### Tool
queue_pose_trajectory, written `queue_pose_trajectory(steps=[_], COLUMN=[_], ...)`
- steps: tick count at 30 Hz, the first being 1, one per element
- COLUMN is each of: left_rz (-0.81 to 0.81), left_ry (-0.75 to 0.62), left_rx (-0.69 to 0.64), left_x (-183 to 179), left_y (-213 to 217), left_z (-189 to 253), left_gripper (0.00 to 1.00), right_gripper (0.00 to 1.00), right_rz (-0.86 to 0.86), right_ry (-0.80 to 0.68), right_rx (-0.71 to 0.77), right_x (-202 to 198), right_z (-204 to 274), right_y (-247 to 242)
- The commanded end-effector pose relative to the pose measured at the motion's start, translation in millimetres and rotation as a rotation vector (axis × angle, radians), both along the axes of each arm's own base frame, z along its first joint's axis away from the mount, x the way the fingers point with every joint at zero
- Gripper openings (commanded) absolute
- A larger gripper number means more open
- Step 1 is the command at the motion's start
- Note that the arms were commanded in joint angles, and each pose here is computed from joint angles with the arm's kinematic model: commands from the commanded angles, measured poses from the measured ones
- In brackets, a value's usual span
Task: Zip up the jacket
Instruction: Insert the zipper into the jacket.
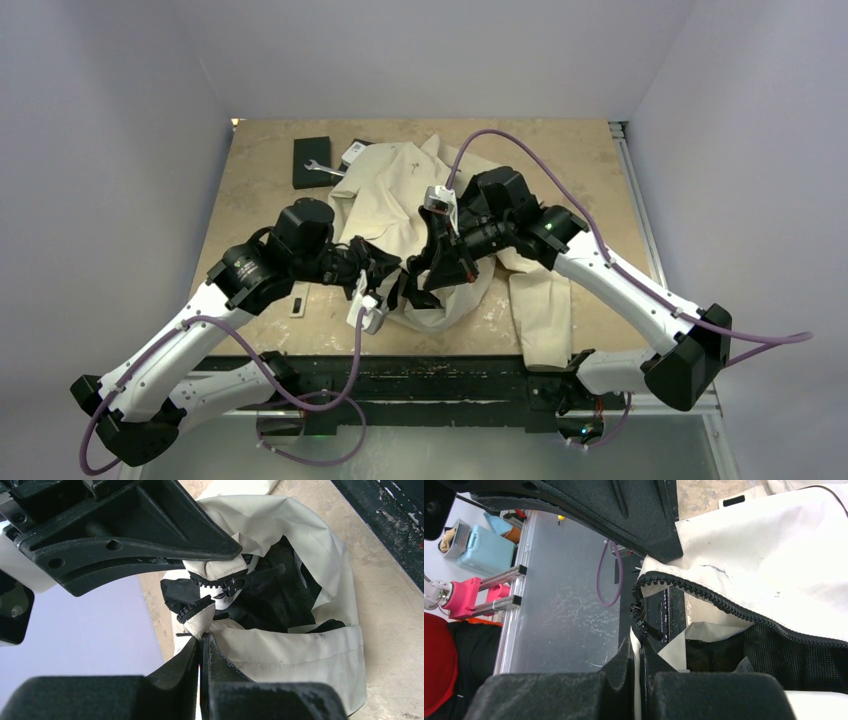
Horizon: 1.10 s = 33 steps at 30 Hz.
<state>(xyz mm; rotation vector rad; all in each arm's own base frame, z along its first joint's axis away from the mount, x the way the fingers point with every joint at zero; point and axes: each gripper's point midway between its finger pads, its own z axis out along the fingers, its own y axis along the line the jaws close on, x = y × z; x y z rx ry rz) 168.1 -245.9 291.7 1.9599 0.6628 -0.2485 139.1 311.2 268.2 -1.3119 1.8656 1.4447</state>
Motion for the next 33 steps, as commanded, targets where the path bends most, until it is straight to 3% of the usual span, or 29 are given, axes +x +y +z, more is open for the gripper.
queue_pose_trajectory(steps=[1, 26, 33], left_rz=[-0.044, -0.041, -0.102], left_ry=[-0.019, -0.056, -0.110], left_rx=[-0.003, -0.013, 0.045], left_x=[-8.4, -5.0, -11.5], left_y=[-0.5, -0.9, 3.4], left_z=[0.8, 2.1, -13.6], left_gripper=[0.00, 0.00, 0.00], right_gripper=[0.00, 0.00, 0.00], right_rz=[-0.002, -0.028, -0.023], right_ry=[-0.050, -0.031, -0.026], right_rx=[0.043, 0.015, 0.045], right_x=[2.9, 5.8, 9.0], right_z=[24.8, 13.5, 28.4], right_y=[1.7, 0.2, 6.3])
